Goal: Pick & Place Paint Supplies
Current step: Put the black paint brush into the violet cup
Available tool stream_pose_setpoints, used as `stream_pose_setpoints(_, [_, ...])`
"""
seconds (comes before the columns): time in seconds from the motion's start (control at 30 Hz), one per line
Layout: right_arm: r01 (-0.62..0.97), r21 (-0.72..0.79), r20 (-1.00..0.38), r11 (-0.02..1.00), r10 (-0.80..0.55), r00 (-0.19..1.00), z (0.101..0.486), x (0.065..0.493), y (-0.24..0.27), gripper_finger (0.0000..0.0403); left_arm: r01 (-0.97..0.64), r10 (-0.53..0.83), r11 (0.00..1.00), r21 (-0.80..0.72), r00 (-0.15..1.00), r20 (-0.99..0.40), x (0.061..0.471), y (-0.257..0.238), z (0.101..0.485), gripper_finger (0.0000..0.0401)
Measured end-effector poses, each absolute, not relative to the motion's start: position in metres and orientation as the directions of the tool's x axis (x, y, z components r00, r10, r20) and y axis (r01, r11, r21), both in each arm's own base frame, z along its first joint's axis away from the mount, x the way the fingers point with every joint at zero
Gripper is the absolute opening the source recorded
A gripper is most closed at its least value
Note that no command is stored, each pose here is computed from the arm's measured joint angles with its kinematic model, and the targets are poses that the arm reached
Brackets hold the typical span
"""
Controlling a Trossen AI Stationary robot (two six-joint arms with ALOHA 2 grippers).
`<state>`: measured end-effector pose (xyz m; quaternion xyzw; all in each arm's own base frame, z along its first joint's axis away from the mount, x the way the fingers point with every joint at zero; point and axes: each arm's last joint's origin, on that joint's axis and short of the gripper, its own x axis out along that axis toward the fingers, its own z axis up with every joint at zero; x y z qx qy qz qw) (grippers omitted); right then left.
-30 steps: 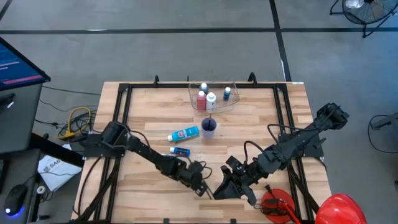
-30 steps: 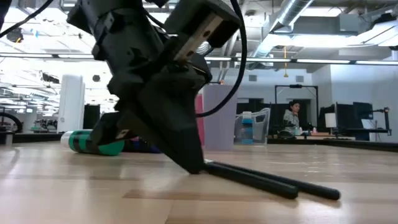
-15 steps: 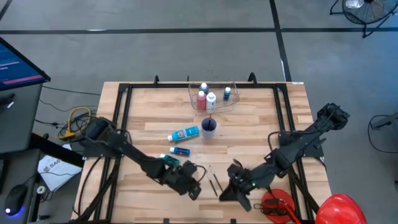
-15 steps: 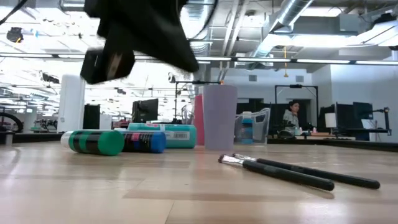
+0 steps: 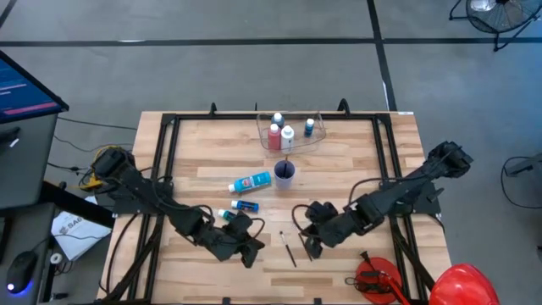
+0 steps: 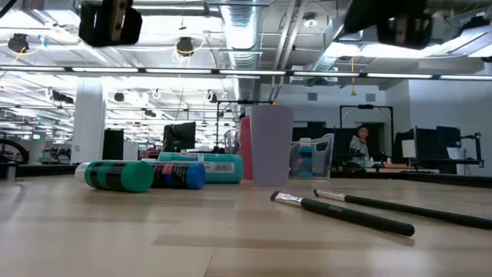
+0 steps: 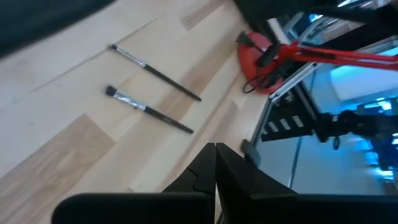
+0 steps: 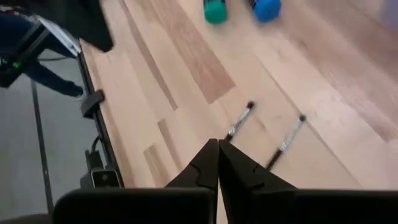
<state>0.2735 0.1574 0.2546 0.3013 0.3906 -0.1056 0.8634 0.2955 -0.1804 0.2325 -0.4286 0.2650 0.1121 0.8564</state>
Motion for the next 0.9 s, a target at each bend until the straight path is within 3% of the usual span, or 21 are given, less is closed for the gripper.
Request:
stream_pose_setpoints(0.33, [0.519, 0.427, -0.856, 0.741, 0.146, 0.495, 0.208, 0.3, 0.15, 0.0001, -0.363, -0.074, 0.594, -0.718, 0.864, -0.498, 0.282, -0.179, 0.254, 0.0])
stream_pose_setpoints(0.47, [0.593, 0.413, -0.891, 0.691, 0.171, 0.422, 0.187, 0.309, 0.146, 0.0009, -0.326, -0.097, 0.634, -0.701, 0.866, -0.491, 0.278, -0.184, 0.257, 0.0])
stream_pose_setpoints(0.7, [0.673, 0.385, -0.91, 0.631, 0.141, 0.389, 0.167, 0.321, 0.135, 0.0065, -0.245, -0.142, 0.734, -0.634, 0.856, -0.497, 0.27, -0.195, 0.256, 0.0])
stream_pose_setpoints(0.9, [0.709, 0.395, -0.907, 0.584, 0.128, 0.4, 0.165, 0.327, 0.126, 0.0113, -0.221, -0.159, 0.756, -0.616, 0.851, -0.5, 0.27, -0.196, 0.256, 0.0])
